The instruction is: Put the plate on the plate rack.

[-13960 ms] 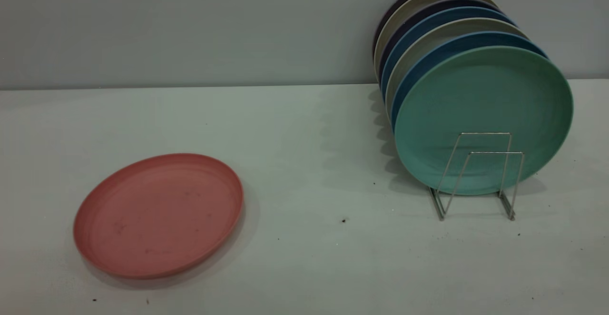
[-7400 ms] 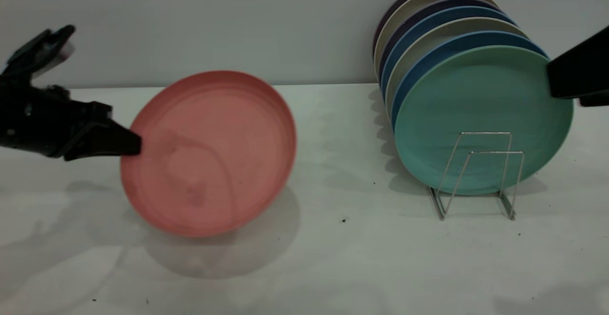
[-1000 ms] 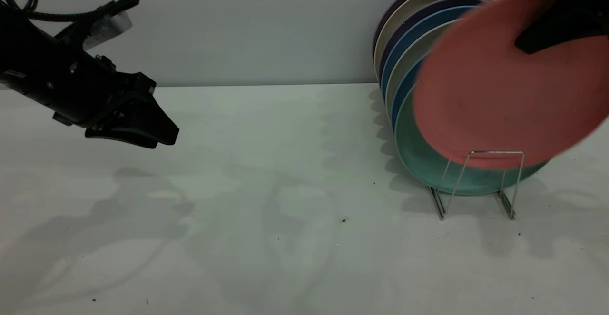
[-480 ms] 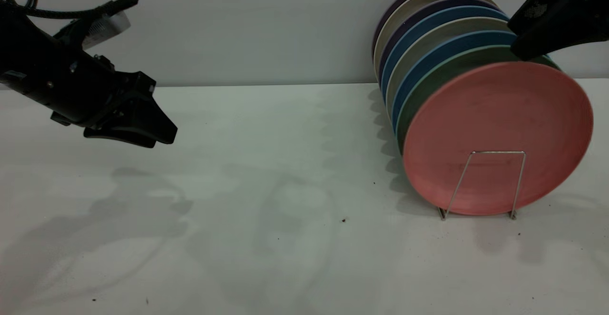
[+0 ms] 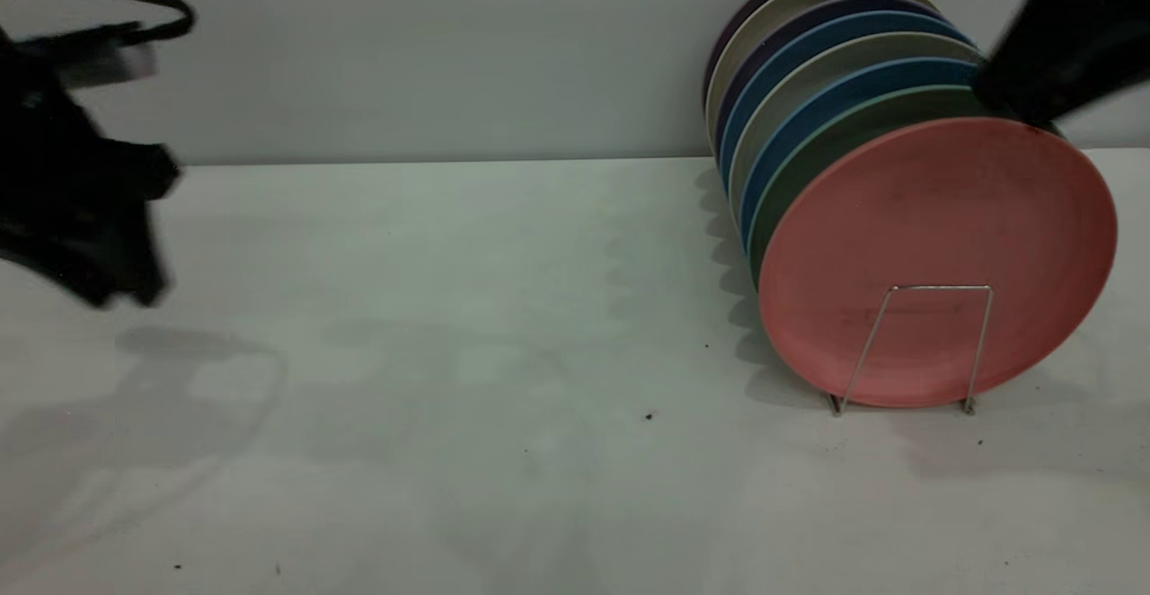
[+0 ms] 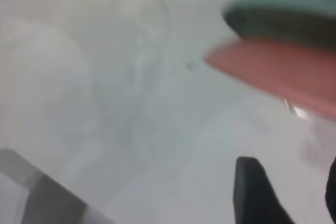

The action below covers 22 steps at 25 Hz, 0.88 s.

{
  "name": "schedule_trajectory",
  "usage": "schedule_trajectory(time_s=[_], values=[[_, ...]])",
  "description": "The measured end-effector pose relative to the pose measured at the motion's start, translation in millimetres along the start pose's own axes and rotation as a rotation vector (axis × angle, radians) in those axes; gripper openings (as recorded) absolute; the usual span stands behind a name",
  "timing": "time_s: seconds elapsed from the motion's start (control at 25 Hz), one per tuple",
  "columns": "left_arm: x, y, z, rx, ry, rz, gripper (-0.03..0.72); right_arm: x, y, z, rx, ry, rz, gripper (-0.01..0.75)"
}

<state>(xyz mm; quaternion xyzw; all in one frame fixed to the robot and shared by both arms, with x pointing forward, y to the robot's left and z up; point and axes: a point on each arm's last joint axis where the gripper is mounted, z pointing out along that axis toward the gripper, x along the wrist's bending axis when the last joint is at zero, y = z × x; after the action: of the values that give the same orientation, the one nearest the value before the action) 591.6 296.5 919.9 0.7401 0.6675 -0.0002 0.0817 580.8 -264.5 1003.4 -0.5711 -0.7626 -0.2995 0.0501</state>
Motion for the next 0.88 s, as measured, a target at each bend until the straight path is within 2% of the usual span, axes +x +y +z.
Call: schedule_trajectory(time_s=[0.12,0.28,0.48,0.68,0.88], values=[[8,-5,-22,0.020,0.125,-0.032,0.335,-3,-8,-6,0.074,-0.074,0.036,0.350],[3,-15,-67,-0.036,0.145,-0.025,0.335,3,-17,-32,0.121,-0.194,0.045,0.350],[-15,-50,-130,-0.171,0.096,0.001,0.335,34,-41,-85,0.065,-0.296,0.004,0.350],[-28,-115,-168,-0.289,0.101,0.009,0.335,70,-88,-124,-0.005,-0.315,-0.044,0.350],[-39,-187,-194,-0.454,0.111,-0.027,0.335,95,-138,-144,-0.089,-0.329,-0.077,0.350]])
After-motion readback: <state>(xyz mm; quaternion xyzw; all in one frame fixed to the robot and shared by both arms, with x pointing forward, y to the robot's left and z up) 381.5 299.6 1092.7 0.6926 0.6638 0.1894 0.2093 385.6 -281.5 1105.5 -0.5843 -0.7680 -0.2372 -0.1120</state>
